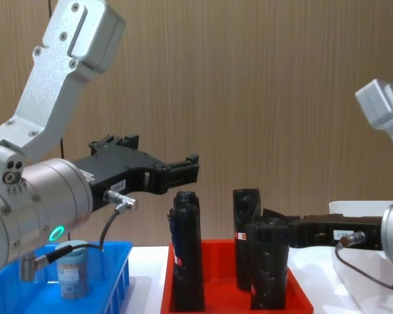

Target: Pick the cotton swabs from the blue box and place them into the white box.

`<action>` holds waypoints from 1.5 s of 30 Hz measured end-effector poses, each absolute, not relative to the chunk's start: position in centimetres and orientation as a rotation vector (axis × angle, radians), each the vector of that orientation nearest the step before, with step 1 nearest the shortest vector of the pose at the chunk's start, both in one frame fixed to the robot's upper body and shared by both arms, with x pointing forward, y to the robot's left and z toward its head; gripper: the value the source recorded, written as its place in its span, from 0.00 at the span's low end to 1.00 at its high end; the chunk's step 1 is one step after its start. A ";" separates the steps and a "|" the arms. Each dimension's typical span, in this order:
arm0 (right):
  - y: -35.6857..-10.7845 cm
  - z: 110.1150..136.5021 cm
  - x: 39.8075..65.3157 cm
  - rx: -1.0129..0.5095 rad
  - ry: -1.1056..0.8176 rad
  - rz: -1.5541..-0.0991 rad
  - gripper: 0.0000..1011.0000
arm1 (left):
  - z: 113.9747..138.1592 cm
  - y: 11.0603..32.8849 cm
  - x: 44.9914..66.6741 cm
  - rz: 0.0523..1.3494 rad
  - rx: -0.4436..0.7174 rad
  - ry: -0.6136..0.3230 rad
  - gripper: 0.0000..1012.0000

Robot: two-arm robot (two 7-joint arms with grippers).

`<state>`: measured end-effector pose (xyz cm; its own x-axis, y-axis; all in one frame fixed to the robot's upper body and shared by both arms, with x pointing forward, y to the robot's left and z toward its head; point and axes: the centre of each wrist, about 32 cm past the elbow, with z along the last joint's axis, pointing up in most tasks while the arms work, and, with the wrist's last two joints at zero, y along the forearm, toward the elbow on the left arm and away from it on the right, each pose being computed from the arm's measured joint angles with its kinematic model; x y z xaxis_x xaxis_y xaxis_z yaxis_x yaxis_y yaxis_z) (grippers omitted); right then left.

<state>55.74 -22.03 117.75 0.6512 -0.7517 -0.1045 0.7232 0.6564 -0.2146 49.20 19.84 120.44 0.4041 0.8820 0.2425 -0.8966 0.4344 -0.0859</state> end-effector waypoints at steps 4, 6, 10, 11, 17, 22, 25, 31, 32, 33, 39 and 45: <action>-21.7 117.7 56.1 -0.171 0.183 -0.842 0.99 | 120.4 19.8 49.2 1.124 0.061 -0.268 0.99; -21.6 117.6 56.4 -0.177 0.178 -0.844 0.99 | 120.4 19.8 49.2 1.124 0.061 -0.268 0.99; -21.4 117.5 56.7 -0.187 0.171 -0.846 0.96 | 120.4 19.8 49.2 1.124 0.061 -0.268 0.99; -21.3 117.5 56.8 -0.191 0.170 -0.846 0.92 | 120.4 19.8 49.2 1.124 0.061 -0.268 0.99; -21.2 117.5 57.0 -0.203 0.166 -0.842 0.79 | 120.4 19.8 49.2 1.124 0.061 -0.268 0.99; -21.2 117.5 57.1 -0.209 0.168 -0.837 0.62 | 120.4 19.8 49.2 1.124 0.061 -0.268 0.99; -21.2 117.6 57.2 -0.211 0.170 -0.836 0.54 | 120.4 19.8 49.2 1.124 0.061 -0.268 0.99; -21.2 117.8 57.1 -0.209 0.171 -0.834 0.51 | 120.4 19.8 49.2 1.124 0.061 -0.268 0.99; -21.2 117.9 57.1 -0.205 0.172 -0.833 0.51 | 120.4 19.8 49.2 1.124 0.061 -0.268 0.99; -21.2 118.0 57.1 -0.204 0.172 -0.833 0.50 | 120.4 19.8 49.2 1.124 0.061 -0.268 0.99; -21.3 118.8 57.0 -0.182 0.162 -0.837 0.50 | 120.4 19.8 49.2 1.124 0.061 -0.268 0.99; -21.5 120.1 56.9 -0.148 0.136 -0.854 0.50 | 120.4 19.8 49.2 1.124 0.061 -0.268 0.99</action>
<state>56.88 -21.54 120.13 0.6496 -0.7579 -0.0595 0.7390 0.6479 -0.1844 49.20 19.84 120.44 0.4040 0.8820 0.2425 -0.8967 0.4343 -0.0859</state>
